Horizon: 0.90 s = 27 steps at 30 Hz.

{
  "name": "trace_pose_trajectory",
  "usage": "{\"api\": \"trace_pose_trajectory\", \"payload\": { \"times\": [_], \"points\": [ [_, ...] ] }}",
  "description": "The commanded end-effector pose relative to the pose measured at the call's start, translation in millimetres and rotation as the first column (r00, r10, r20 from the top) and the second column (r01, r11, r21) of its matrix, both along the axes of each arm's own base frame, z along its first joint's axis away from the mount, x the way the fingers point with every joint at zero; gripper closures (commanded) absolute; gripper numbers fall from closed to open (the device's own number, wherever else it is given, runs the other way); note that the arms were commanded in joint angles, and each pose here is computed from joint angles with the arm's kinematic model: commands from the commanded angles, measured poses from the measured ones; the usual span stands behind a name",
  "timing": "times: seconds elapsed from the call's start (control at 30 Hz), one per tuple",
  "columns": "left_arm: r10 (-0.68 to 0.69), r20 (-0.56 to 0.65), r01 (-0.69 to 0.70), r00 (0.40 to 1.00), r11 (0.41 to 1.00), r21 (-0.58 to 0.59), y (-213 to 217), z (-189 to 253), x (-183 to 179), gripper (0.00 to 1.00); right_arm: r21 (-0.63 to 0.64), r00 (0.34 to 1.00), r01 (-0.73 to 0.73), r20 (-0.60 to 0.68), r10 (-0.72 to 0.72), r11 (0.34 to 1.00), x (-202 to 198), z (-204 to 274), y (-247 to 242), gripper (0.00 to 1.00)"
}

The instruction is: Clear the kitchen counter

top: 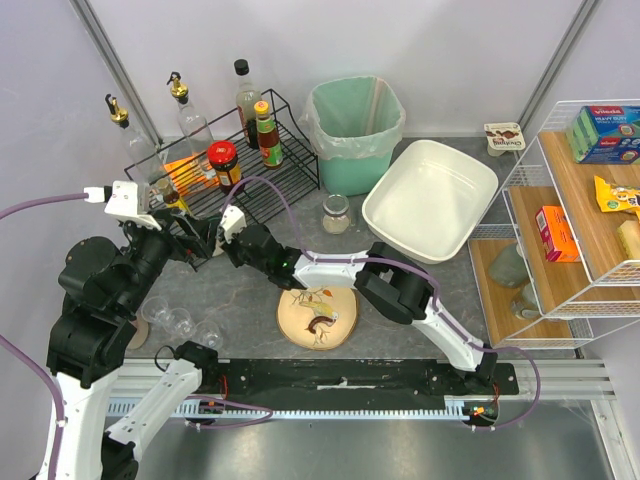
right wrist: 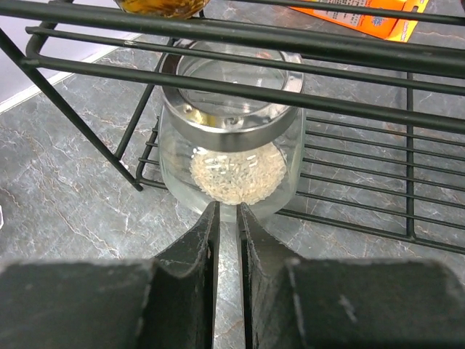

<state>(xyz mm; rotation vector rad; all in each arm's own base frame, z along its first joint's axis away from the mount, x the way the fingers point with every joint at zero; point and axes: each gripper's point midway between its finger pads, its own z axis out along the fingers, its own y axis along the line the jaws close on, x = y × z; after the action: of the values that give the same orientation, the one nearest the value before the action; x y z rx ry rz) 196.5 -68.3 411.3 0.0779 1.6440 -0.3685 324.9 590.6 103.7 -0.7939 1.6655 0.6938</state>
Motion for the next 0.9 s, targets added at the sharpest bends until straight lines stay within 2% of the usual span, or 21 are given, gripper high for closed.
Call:
{"api": "trace_pose_trajectory", "payload": {
  "times": [0.0,0.3,0.67,0.87],
  "points": [
    [0.001,0.02,-0.001,1.0,1.0,0.001,0,6,0,0.07,0.029,1.0,-0.013,0.003,0.013,0.999,2,7,12,0.79],
    [0.004,0.02,-0.004,1.0,1.0,0.004,1,5,0,0.07,0.038,1.0,-0.013,-0.001,0.013,0.999,6,1,22,0.77],
    [0.007,0.019,-0.007,1.0,1.0,0.007,2,5,1,0.07,0.077,0.995,0.097,-0.015,-0.096,0.992,24,9,21,0.7],
    [0.007,0.015,-0.007,1.0,1.0,0.003,2,5,-1,0.07,0.056,0.993,0.117,-0.013,-0.116,0.992,22,7,10,0.52]
  ]
}}
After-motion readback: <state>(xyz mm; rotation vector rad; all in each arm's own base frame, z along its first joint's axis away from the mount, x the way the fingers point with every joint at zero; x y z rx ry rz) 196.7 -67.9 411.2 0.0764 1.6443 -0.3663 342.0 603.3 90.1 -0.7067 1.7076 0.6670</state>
